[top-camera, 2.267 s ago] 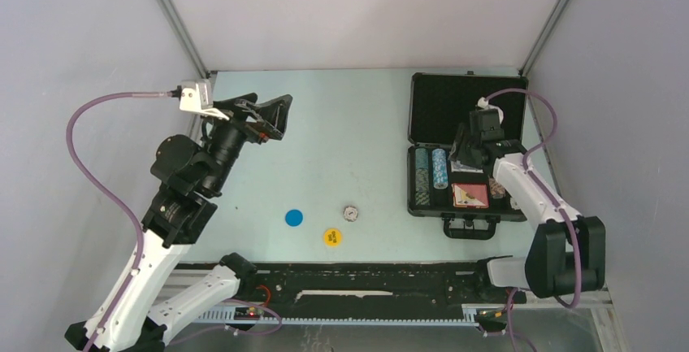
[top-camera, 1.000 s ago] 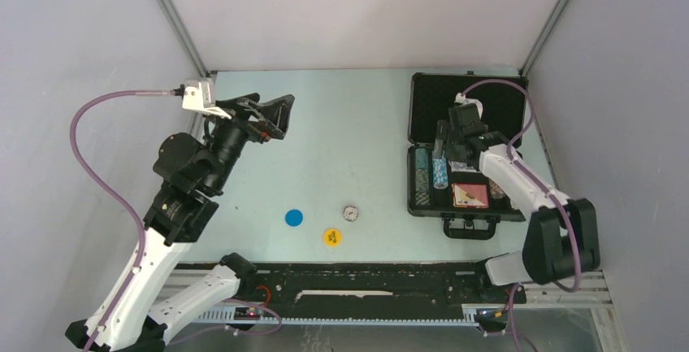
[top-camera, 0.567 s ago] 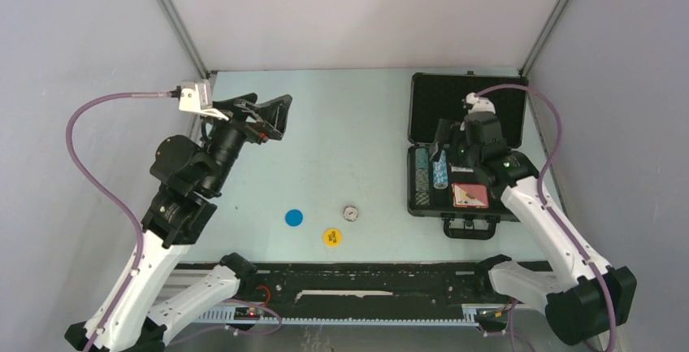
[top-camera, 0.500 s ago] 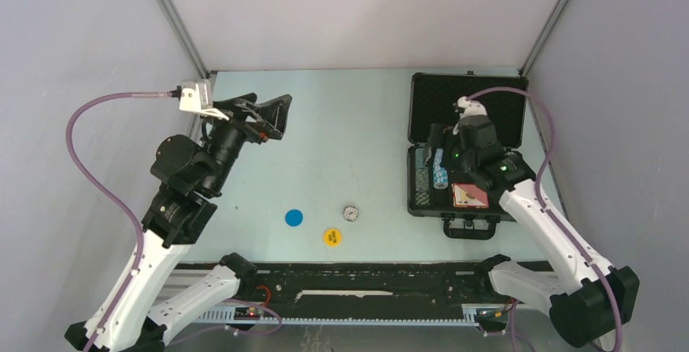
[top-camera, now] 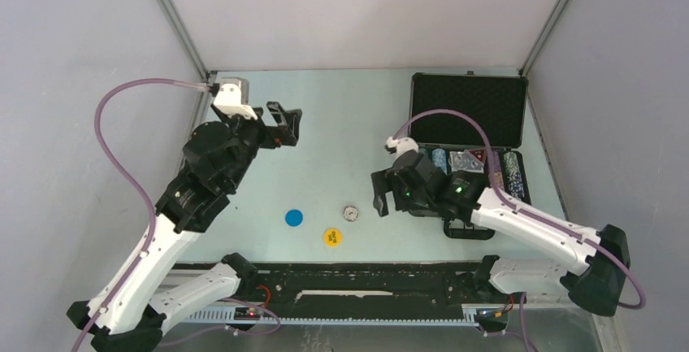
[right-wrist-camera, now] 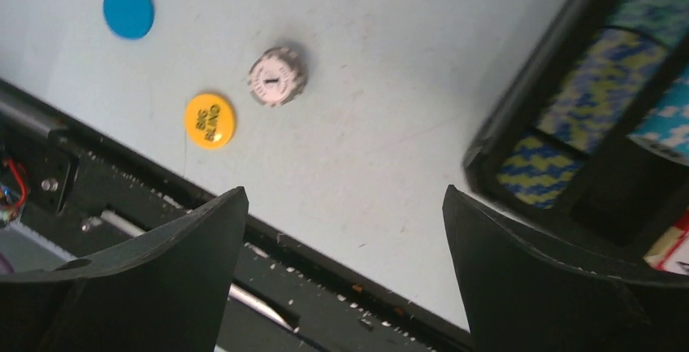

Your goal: Pack up texas hold em set

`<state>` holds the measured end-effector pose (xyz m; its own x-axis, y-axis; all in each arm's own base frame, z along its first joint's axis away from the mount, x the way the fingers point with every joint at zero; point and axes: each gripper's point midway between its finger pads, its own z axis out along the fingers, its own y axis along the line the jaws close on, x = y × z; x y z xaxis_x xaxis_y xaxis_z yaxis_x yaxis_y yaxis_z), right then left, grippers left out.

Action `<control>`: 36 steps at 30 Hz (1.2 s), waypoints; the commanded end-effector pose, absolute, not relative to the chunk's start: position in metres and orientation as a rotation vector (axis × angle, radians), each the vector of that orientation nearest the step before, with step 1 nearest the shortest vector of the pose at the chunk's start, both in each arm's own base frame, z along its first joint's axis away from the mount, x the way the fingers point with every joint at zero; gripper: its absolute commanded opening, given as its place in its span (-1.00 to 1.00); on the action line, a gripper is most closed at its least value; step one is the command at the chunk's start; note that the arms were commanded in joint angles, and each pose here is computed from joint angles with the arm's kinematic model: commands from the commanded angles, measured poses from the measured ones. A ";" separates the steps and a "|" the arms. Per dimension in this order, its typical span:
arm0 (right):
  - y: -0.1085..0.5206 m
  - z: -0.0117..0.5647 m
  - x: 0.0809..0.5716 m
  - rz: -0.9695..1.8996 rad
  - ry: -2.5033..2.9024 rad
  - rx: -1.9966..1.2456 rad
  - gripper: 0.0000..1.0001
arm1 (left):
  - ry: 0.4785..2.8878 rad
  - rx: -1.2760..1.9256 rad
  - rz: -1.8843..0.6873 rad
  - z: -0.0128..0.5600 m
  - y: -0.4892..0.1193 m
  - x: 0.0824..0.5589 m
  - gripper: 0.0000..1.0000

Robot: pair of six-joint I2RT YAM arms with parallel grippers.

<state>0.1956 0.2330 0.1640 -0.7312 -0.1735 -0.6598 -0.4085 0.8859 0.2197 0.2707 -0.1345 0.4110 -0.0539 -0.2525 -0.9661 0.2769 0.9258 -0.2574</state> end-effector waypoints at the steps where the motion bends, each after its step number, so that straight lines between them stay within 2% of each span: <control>1: 0.256 0.176 0.180 0.461 2.389 -0.396 0.99 | 1.680 0.008 -0.454 0.382 -0.119 0.237 1.00; 5: 0.291 0.162 0.159 0.509 2.425 -0.448 0.99 | 1.739 -0.011 -0.490 0.350 -0.110 0.214 1.00; 8: 0.322 0.149 0.140 0.517 2.433 -0.561 0.99 | 1.766 -0.006 -0.400 0.353 -0.094 0.209 1.00; 12: 0.354 0.124 0.120 0.523 2.483 -0.713 0.99 | 1.678 -0.014 -0.298 0.402 -0.074 0.212 1.00; 17: 0.387 0.097 0.121 0.431 2.555 -0.824 0.99 | 1.525 0.004 -0.294 0.471 -0.075 0.220 1.00; 22: 0.414 0.083 0.130 0.323 2.578 -0.919 0.99 | 1.437 0.034 -0.328 0.501 -0.081 0.221 1.00; 29: 0.415 0.071 0.161 0.269 2.599 -0.913 0.98 | 1.312 -0.123 -0.327 0.469 -0.049 0.206 1.00; 36: 0.399 0.059 0.161 0.280 2.693 -0.905 0.82 | 1.297 -0.121 -0.366 0.456 -0.054 0.206 1.00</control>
<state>0.1641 0.4071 0.0600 -0.7578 -0.5381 -0.3689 -0.6031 0.7935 0.0815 0.1966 -0.0494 0.4444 0.1870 -0.3005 -0.9352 0.1944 0.9445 -0.2646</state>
